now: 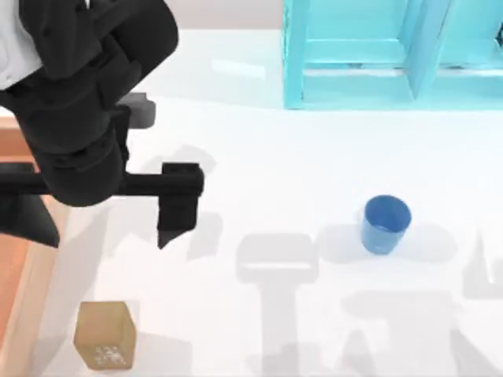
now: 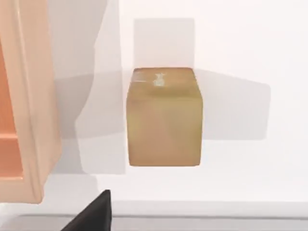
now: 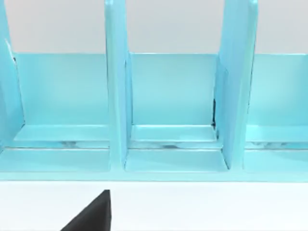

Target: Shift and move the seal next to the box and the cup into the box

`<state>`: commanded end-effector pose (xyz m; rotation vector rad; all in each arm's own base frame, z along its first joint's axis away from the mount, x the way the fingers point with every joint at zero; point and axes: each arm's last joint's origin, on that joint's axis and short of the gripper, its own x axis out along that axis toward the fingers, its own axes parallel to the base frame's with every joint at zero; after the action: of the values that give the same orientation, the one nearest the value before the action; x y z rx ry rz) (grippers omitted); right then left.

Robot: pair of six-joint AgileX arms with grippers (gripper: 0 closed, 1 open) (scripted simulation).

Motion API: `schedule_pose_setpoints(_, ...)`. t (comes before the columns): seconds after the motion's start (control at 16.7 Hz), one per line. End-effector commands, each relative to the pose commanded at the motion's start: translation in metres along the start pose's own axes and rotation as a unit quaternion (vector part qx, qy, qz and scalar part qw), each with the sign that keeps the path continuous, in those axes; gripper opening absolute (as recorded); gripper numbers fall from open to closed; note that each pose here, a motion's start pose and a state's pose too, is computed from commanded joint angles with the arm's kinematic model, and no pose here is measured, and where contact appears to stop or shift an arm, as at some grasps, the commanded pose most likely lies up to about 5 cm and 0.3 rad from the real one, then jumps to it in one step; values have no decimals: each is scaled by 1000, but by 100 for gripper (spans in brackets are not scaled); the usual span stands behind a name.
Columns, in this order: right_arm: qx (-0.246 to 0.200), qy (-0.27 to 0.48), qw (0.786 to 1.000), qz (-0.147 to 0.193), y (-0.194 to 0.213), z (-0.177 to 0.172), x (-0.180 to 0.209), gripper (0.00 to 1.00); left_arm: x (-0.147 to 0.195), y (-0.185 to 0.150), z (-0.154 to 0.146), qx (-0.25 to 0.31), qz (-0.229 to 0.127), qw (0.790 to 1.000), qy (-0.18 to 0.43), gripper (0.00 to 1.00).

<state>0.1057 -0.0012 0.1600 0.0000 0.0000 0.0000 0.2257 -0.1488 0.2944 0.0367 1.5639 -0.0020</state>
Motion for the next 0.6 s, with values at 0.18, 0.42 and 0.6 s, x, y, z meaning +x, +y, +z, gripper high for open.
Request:
schedule_pose_setpoints(0.18, 0, 0, 1000, 0, 0, 0, 0, 100, -2, -45, 32, -1, 8, 1000, -9, 100)
schedule_pose_setpoints(0.42, 0, 0, 1000, 0, 0, 0, 0, 100, 11, -121, 68, -2, 11, 999, -35, 100)
schedule_pose_setpoints(0.6, 0, 0, 1000, 0, 0, 0, 0, 100, 32, -177, 80, -2, 6, 998, -59, 100)
